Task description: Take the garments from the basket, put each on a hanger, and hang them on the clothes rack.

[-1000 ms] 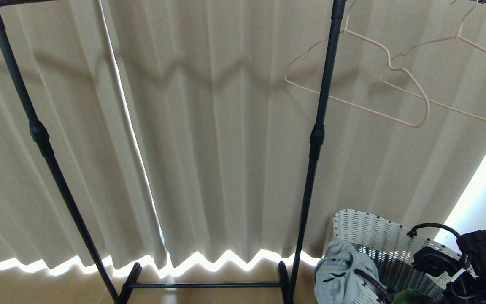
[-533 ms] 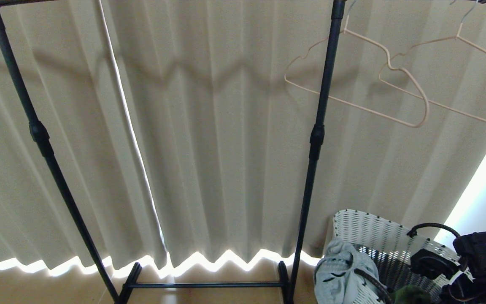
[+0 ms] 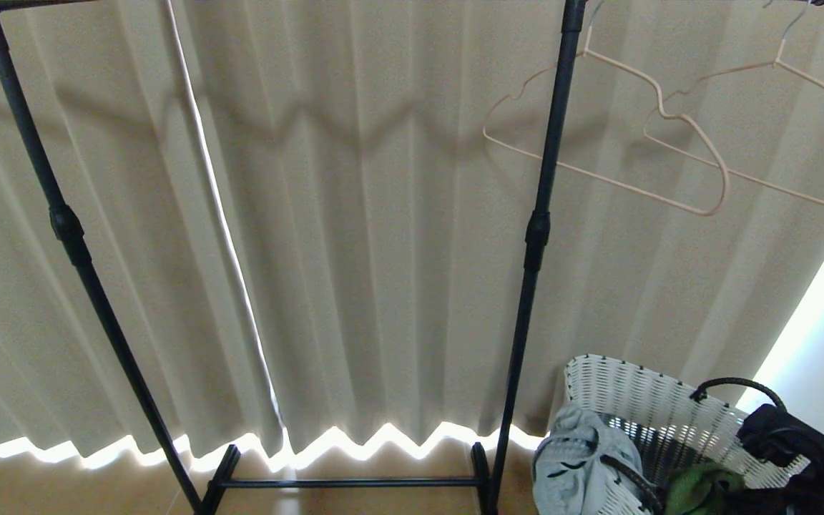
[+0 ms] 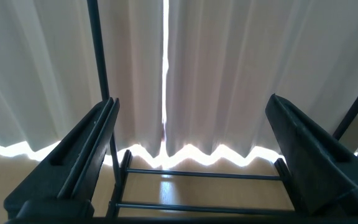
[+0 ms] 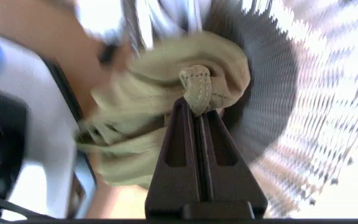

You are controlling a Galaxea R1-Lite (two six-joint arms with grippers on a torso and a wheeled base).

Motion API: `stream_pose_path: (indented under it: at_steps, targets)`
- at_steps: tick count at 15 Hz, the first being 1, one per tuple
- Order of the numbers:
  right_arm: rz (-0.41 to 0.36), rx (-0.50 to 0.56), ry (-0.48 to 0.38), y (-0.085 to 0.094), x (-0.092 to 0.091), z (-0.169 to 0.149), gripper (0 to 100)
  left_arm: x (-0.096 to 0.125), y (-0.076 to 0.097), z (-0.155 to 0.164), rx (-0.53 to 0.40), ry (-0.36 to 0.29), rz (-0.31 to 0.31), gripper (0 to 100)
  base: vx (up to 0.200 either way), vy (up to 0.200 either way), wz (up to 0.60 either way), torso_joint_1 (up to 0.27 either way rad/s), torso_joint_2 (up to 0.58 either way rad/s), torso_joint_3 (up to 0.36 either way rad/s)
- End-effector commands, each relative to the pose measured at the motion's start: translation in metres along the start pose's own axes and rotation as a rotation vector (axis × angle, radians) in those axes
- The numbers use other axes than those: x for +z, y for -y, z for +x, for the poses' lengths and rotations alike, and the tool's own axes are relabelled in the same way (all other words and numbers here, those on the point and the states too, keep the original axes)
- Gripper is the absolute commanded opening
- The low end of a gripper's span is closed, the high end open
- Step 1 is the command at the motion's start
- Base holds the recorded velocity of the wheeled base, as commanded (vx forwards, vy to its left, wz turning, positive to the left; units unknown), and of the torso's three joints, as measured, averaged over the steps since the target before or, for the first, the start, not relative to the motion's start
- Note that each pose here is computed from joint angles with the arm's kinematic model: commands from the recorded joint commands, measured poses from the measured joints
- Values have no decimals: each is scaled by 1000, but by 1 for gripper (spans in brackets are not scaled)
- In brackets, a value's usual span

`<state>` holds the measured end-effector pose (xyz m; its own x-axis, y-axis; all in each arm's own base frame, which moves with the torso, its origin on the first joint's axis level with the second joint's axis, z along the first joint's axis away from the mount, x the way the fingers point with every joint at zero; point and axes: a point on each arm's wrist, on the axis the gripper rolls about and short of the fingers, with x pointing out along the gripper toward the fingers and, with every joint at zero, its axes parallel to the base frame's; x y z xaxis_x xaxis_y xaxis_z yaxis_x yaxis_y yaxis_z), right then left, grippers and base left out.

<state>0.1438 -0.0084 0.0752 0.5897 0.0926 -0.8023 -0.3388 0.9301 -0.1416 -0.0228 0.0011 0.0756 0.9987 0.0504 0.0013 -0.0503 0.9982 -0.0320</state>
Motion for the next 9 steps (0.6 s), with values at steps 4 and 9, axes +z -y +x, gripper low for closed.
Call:
stream_pose_path:
  at_steps: [4, 9]
  targets:
    - [25, 12, 480, -15, 2, -71, 0, 0, 0, 0, -1, 0, 1, 100, 0, 0, 0, 0, 0, 0]
    - [46, 46, 614, -18, 5, -92, 0, 0, 0, 0, -6, 0, 4, 100, -40, 0, 0, 0, 0, 1]
